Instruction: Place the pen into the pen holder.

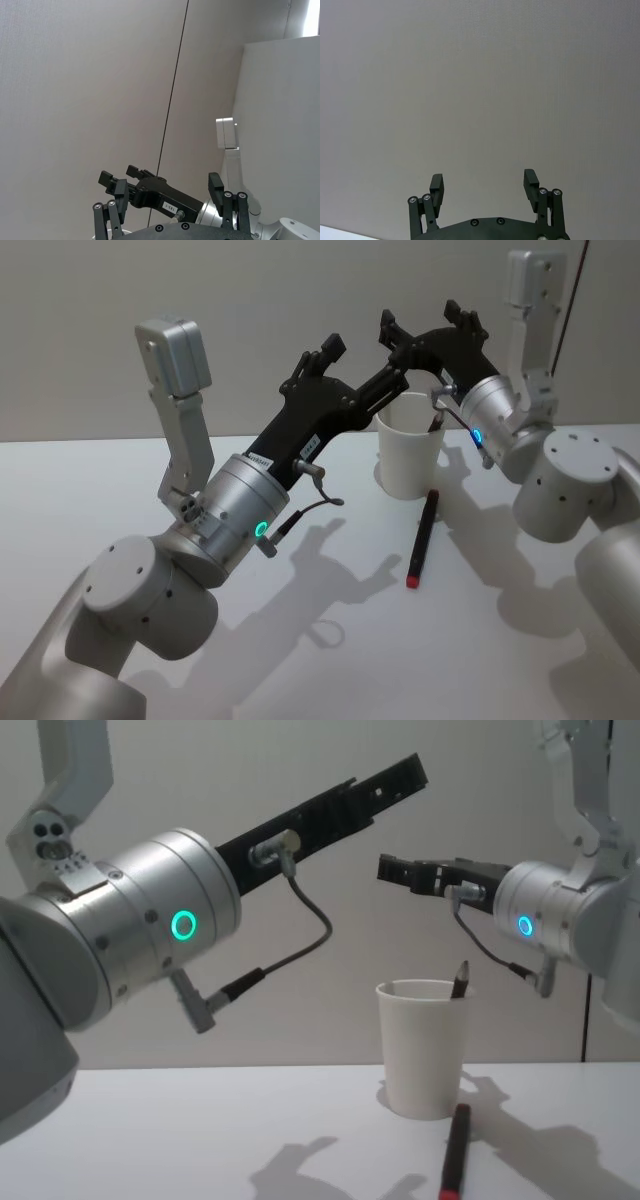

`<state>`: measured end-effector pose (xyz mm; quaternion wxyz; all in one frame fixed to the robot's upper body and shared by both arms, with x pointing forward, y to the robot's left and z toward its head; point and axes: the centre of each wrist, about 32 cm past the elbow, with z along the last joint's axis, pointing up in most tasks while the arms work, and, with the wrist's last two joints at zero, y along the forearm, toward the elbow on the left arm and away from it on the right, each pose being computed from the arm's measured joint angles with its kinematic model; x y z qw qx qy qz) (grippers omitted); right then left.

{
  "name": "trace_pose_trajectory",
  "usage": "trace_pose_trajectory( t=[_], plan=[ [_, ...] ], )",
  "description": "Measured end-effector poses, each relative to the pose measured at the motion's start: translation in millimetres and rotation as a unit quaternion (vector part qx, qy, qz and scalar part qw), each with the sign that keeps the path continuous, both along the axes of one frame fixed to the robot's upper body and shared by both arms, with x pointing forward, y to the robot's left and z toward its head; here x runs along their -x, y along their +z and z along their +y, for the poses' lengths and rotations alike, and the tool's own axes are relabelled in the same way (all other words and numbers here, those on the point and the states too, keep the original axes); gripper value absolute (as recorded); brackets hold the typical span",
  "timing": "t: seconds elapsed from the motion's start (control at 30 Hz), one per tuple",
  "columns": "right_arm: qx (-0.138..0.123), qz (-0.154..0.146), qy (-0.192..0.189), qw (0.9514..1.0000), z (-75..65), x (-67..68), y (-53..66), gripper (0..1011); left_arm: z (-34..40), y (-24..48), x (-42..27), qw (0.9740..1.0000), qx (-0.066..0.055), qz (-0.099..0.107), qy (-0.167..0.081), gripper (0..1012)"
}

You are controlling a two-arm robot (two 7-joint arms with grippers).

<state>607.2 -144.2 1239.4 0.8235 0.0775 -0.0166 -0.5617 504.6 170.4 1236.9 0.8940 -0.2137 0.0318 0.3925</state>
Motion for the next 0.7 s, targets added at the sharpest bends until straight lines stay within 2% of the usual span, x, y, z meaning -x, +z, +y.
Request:
trace_pose_trajectory(
  t=[0.23, 0.57, 0.7],
  plan=[
    [0.002, -0.004, -0.008, 1.0, -2.4, 1.1, 1.0, 1001, 0.0, 0.0, 0.0, 1.0, 0.0, 0.0, 0.0, 1000],
    [0.006, -0.024, -0.056, 0.9981, -16.0, 10.2, 6.7, 1001, 0.0, 0.0, 0.0, 1.0, 0.0, 0.0, 0.0, 1000],
    [0.007, -0.026, -0.062, 0.9977, -17.8, 11.5, 7.5, 1001, 0.0, 0.0, 0.0, 1.0, 0.0, 0.0, 0.0, 1000]
  ],
)
